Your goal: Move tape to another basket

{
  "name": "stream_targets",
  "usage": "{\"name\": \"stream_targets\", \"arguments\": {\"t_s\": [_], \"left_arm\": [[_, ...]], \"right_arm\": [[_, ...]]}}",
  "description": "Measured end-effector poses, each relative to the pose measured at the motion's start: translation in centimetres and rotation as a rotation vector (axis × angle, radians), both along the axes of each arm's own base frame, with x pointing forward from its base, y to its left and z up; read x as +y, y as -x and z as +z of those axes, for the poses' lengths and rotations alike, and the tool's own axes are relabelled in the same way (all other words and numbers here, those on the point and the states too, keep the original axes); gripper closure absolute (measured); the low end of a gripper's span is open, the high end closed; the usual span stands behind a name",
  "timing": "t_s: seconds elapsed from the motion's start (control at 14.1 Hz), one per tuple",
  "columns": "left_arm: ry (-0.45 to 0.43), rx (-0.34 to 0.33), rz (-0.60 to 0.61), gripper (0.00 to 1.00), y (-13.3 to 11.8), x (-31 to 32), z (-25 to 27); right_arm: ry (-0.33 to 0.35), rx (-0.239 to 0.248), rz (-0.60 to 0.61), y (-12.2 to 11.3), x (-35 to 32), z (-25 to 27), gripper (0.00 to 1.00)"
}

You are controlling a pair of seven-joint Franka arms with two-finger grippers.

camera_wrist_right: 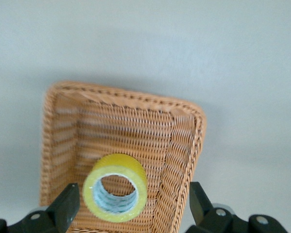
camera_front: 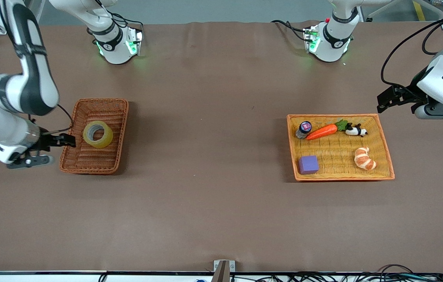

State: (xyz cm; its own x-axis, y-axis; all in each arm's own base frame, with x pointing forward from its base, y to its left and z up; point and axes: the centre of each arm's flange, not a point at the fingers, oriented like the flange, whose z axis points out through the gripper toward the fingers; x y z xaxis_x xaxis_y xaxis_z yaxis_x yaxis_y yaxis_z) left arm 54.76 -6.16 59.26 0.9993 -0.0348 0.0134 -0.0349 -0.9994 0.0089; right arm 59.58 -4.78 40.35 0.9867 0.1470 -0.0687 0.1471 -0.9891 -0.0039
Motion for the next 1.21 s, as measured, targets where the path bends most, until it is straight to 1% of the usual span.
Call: {"name": "stream_targets", "arguments": {"t_s": [0.07, 0.14, 0.21, 0.36, 0.5, 0.64, 0.71, 0.85, 1.07, 1.21], "left_arm": [[0.000, 0.000, 0.001, 0.00, 0.0, 0.0, 0.0], [0.000, 0.000, 0.001, 0.00, 0.0, 0.1, 0.0], [0.000, 0.000, 0.001, 0.00, 0.0, 0.1, 0.0], [0.000, -0.001, 0.002, 0.00, 0.0, 0.1, 0.0], [0.000, -0.001, 0.003, 0.00, 0.0, 0.1, 0.0], [0.000, -0.001, 0.003, 0.00, 0.0, 0.2, 0.0], [0.000, -0.001, 0.003, 0.00, 0.0, 0.2, 0.0], [0.000, -0.001, 0.003, 0.00, 0.0, 0.2, 0.0], [0.000, -0.002, 0.004, 0.00, -0.1, 0.2, 0.1], [0.000, -0.001, 0.004, 0.00, -0.1, 0.2, 0.0]], "right_arm": [[-0.007, -0.032, -0.005, 0.1, -0.2, 2.3, 0.00], [-0.015, -0.053, -0.012, 0.6, -0.7, 4.2, 0.00], [-0.025, -0.055, -0.018, 1.2, -1.1, 5.9, 0.00], [-0.037, -0.044, -0.026, 2.4, -1.7, 9.3, 0.00], [-0.043, -0.034, -0.023, 3.0, -1.5, 12.8, 0.00], [-0.043, -0.024, -0.052, 3.3, -1.3, 15.6, 0.00], [-0.041, -0.022, -0.081, 3.3, -1.2, 16.7, 0.00], [-0.038, -0.041, -0.109, 3.2, -1.1, 18.1, 0.00], [-0.037, -0.058, -0.121, 3.1, -0.9, 18.9, 0.00], [-0.036, -0.063, -0.162, 3.3, -0.4, 19.5, 0.00]]}}
